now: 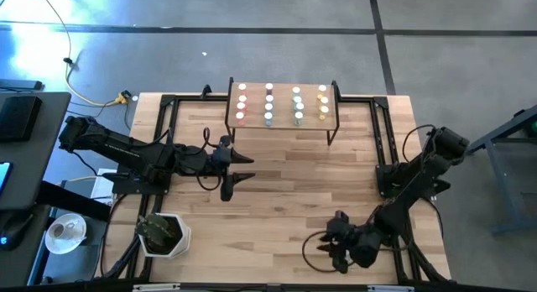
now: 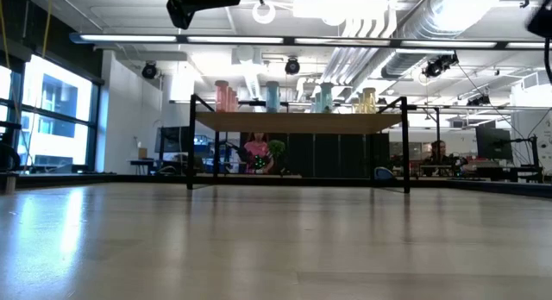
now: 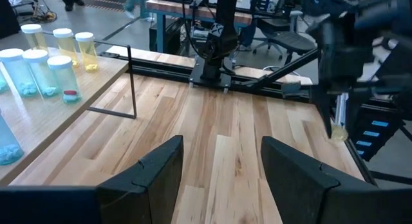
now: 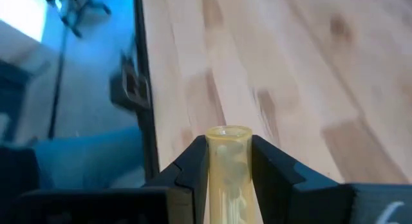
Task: Pick and place medicine bottles onto shelf by color
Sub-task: Put the yellow pill bottle on the shelf aligned with the other yellow pill bottles
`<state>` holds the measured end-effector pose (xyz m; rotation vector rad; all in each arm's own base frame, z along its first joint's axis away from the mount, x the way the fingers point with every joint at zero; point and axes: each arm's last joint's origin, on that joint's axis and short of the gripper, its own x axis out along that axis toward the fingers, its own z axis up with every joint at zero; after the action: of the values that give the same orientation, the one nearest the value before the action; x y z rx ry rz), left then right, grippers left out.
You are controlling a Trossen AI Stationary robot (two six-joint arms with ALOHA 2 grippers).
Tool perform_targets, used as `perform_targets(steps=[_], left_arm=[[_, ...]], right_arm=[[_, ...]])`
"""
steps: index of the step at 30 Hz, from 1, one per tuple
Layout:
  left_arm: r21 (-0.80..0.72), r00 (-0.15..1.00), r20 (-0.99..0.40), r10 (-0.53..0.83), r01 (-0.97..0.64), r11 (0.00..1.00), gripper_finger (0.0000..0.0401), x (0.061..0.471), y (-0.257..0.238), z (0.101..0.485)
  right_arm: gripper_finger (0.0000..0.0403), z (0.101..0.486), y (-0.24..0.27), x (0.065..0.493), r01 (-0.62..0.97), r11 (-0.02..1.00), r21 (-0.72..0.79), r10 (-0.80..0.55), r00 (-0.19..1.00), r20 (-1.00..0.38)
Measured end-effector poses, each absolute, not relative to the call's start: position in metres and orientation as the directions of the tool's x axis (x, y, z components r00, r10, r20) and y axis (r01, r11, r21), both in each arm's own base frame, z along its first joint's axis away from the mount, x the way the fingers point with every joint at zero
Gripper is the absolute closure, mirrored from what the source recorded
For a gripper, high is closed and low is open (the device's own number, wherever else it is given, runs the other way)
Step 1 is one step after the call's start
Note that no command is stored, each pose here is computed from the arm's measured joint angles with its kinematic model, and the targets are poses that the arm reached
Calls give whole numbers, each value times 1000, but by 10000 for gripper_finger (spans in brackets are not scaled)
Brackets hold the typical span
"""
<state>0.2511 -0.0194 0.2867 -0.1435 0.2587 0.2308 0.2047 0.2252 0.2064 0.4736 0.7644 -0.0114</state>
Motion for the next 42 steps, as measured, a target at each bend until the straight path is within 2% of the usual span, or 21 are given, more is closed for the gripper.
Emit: perform_targets(steps=[3,14,23,31,36,42], left_arm=[[-90,941,-269,207,-239,967,201,251,-19,287],[158,941,-269,207,-169,973,201,251,-19,287],[430,942,-268,203,-71,900,201,251,-21,287],[638,961,-222,163,16,770,201,251,-32,291],[781,972,-178,152,46,623,201,251,-38,296],[897,957,-152,245,30,440,201,254,-39,296]], right_arm=[[318,221,215,212,172,888,426,143,777,-613],[318,272,165,238,154,832,533,90,910,-404],[318,298,126,261,106,775,623,54,971,-233],[318,306,89,278,104,730,675,10,987,-162],[318,314,68,285,83,666,741,-38,996,-77],[318,322,49,290,47,625,779,-75,997,1]])
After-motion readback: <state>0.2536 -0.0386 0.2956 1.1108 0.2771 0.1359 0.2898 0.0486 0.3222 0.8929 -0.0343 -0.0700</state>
